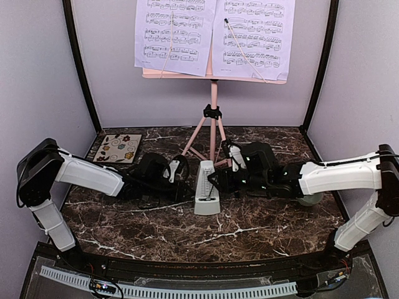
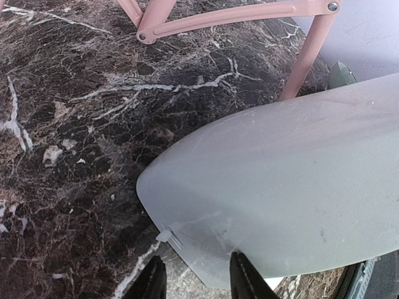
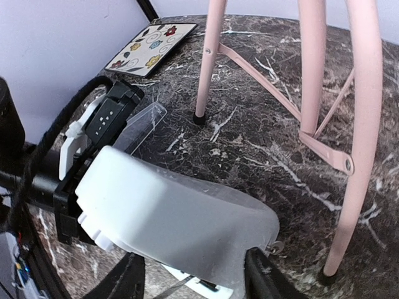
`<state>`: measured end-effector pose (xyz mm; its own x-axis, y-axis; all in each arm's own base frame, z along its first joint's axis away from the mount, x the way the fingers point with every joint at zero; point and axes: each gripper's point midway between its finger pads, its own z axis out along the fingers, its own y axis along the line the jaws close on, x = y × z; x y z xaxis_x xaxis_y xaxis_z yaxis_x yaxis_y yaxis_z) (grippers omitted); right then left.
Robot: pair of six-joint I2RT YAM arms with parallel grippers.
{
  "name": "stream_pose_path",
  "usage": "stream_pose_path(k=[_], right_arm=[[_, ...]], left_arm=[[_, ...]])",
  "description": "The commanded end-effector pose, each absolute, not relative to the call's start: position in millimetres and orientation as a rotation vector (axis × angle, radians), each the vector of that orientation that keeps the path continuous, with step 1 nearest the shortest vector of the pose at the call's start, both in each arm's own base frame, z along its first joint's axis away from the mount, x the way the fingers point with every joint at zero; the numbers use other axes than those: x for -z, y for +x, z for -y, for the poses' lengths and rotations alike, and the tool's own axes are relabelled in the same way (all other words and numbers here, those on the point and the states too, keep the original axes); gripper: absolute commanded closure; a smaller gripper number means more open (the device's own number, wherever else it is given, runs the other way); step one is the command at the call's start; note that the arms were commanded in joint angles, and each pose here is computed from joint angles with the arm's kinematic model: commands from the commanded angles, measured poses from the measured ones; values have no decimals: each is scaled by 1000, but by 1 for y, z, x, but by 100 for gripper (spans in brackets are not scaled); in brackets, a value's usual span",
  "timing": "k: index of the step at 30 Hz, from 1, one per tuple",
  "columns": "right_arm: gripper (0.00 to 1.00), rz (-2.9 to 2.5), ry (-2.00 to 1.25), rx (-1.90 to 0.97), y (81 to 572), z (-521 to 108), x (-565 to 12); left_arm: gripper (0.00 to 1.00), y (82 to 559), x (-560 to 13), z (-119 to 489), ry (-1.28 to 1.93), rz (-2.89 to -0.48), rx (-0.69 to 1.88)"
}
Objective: Set up the instrument practice props
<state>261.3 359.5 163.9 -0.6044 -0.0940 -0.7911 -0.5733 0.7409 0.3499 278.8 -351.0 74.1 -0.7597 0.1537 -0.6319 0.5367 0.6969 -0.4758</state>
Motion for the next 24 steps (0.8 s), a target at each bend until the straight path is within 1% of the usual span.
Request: stream_pose_path(k=[1, 2, 4, 5, 7, 8, 13, 17, 24], right_arm=[[35, -2082, -492, -791, 261, -360, -178], [29, -2081, -497, -800, 260, -360, -179], [20, -2077, -505, -815, 255, -358, -179], [17, -2076, -505, -811, 255, -356, -179], [13, -2071, -503, -804, 254, -354, -179], [12, -2070, -505, -798, 254, -353, -178], [8, -2075, -486, -781, 261, -359, -180], [8, -2094, -457, -747, 266, -357, -177], [10, -2140, -399, -628, 266, -329, -170]], left_arm=[[63, 280, -91, 354, 534, -2290, 915], [62, 280, -92, 354, 531, -2288, 914], [60, 281, -93, 354, 533, -2283, 910], [57, 282, -94, 352, 529, -2279, 900], [53, 284, -97, 350, 523, -2267, 882], [48, 285, -97, 349, 518, -2264, 871], [40, 285, -99, 346, 508, -2265, 863], [39, 285, -100, 343, 502, -2263, 848], [37, 287, -105, 335, 477, -2256, 823]])
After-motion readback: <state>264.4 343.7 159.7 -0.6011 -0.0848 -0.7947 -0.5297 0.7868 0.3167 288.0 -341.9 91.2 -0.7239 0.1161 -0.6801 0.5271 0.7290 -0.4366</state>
